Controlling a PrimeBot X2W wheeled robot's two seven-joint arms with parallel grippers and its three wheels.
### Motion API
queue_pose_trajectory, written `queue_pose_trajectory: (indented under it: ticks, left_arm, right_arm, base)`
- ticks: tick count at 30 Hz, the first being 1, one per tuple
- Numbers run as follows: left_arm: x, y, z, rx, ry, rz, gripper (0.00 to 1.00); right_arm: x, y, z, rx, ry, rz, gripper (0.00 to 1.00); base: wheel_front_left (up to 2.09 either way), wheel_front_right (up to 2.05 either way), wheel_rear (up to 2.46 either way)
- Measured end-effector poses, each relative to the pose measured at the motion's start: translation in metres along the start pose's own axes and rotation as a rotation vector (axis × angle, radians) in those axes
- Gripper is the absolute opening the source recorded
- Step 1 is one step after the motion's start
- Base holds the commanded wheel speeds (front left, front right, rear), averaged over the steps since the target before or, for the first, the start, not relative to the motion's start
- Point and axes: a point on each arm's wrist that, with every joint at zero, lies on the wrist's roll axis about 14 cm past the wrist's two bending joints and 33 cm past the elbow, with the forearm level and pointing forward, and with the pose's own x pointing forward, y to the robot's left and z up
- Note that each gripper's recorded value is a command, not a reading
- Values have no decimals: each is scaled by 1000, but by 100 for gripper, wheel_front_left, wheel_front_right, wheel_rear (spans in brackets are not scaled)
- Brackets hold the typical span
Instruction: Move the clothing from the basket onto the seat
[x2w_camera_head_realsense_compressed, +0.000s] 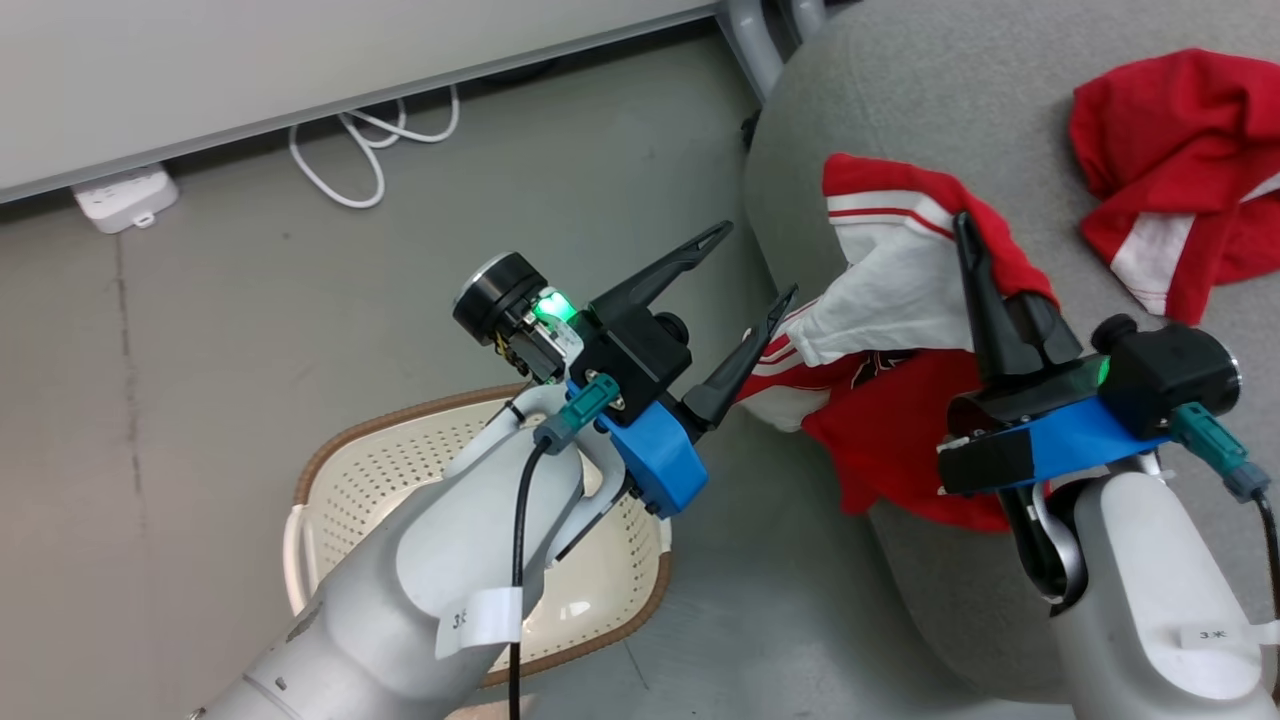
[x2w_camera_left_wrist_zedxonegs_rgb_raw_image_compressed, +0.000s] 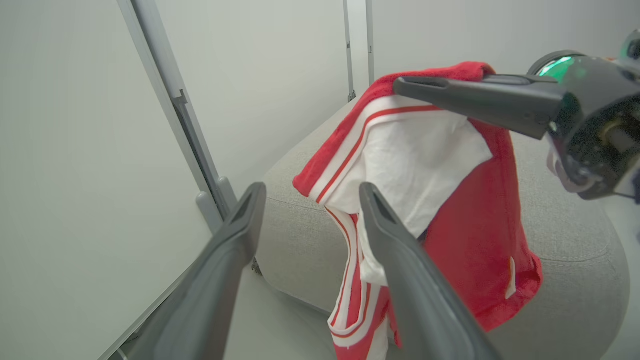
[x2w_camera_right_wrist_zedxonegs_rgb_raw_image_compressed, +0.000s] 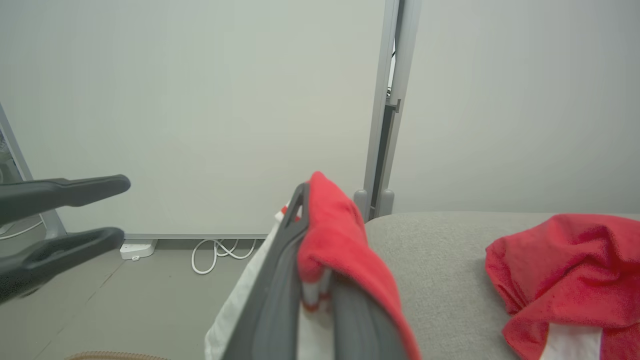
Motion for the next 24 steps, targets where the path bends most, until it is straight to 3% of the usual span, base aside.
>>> queue_pose_trajectory:
  ticks: [14,24]
  left_arm:
    - [24,-55,-21,-44,18,-182,100]
    - [27,-70,-25,-57,22,-226,100]
  right_arm:
    - [-42,-69,-10,-48,55,-207,0]
    - [-56,-80,-13,-59,75,-245,0]
  base:
    - [0,0,0]
    - [0,0,0]
